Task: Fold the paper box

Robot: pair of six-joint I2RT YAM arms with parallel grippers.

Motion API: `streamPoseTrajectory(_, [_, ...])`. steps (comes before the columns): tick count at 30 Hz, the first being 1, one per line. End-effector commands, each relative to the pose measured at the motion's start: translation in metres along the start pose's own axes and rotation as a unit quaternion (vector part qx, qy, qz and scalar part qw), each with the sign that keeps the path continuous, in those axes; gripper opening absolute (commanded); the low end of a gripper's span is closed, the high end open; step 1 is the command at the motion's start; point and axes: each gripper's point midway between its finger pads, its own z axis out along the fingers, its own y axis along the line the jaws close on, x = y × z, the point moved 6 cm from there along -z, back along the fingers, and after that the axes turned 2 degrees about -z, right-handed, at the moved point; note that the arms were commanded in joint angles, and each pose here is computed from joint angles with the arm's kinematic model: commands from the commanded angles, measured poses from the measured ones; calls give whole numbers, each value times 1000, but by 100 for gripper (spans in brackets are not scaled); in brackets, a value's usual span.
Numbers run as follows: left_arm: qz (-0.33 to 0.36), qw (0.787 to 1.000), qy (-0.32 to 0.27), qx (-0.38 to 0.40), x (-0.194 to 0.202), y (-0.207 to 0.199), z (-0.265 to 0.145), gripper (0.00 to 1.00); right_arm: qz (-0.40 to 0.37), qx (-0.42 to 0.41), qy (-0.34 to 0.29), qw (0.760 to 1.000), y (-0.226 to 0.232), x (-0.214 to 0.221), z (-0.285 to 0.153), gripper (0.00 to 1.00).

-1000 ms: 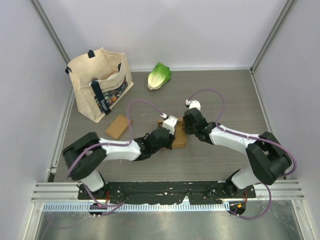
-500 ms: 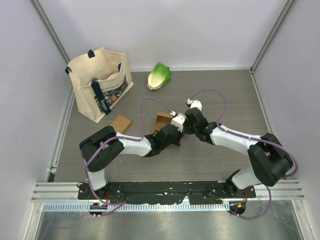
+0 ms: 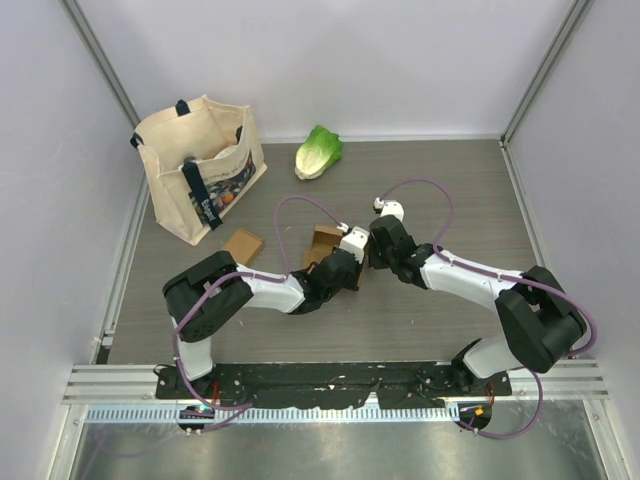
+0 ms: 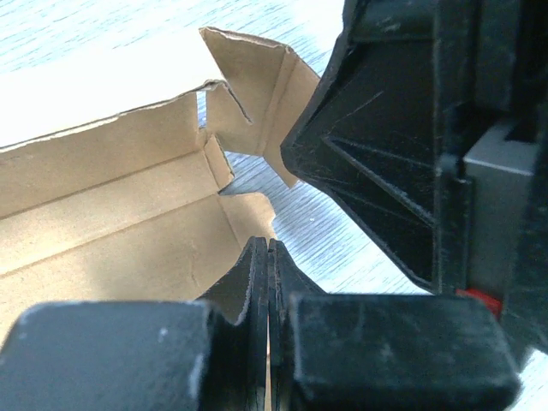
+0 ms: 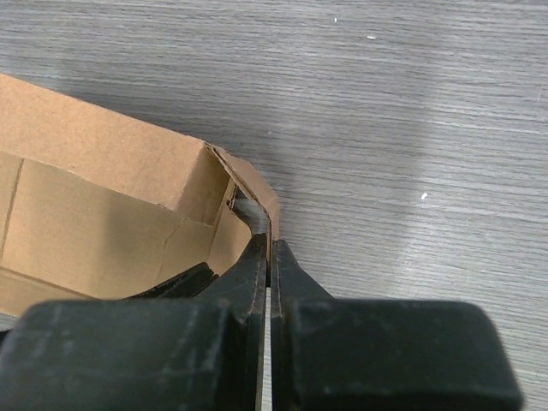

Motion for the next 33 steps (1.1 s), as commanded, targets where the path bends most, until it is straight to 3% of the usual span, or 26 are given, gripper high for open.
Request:
streamPoseTrajectory(1, [0, 1000, -12, -15, 1, 3, 4, 0, 20, -16, -37, 999, 11, -26, -9, 1])
streamPoseTrajectory(9, [8, 1000, 8, 0, 28, 4, 16, 0, 25, -16, -23, 999, 21, -26, -5, 0])
streamPoseTrajectory(18, [13, 999, 38, -18, 61, 20, 11, 0, 92, 0, -6, 996, 32, -35, -11, 1])
streamPoseTrajectory(26, [3, 999, 30, 10, 25, 6, -5, 2, 58, 20, -19, 998, 24, -35, -11, 1])
streamPoseTrajectory(31, [-5, 1000, 0, 11, -8, 6, -27, 21, 39, 23, -34, 998, 20, -37, -14, 0])
streamPoseTrajectory(33, [-8, 1000, -3, 8, -8, 9, -33, 21, 37, 24, -38, 998, 18, -37, -15, 0])
